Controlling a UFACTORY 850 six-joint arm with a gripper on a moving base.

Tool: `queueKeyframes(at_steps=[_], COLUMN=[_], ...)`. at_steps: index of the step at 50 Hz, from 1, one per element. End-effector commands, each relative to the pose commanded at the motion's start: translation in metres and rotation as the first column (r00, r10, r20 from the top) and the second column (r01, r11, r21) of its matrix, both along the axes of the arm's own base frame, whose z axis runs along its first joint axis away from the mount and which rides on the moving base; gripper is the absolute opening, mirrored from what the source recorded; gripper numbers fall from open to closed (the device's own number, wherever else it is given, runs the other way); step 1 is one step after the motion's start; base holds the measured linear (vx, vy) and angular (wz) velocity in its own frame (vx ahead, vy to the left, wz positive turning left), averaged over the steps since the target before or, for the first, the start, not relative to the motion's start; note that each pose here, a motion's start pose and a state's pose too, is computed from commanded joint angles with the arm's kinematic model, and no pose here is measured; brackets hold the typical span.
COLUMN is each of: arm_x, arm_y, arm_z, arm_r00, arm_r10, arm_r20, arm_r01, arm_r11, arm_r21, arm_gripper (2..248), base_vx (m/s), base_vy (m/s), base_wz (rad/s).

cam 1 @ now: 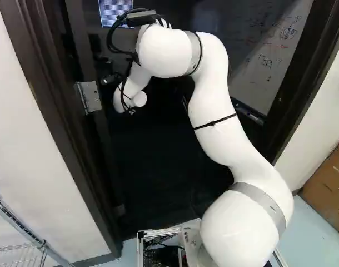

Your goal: Open the door and move inside

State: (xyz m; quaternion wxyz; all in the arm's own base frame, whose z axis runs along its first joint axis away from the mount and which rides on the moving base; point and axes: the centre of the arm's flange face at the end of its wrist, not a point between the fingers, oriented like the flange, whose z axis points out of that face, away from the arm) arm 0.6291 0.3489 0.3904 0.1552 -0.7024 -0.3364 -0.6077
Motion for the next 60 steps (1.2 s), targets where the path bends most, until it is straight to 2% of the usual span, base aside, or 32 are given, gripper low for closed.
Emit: queueKeyframes(at_steps=[18, 60], arm_x=[-0.002, -0.029], arm_y=[-0.003, -0.075], arm_z=[0.0, 0.01], arm_r00=[1.0, 0.997], arm_r10=[0.015, -0.063], arm_r20=[0.001, -0.043], arm_r01=[-0.015, 0.062], arm_r11=[1.0, 0.997], arm_r21=[-0.019, -0.041], arm_gripper=[247, 247], base_vx=[0.0, 0.0], base_vy=[0.0, 0.0], base_wz=[0.0, 0.0])
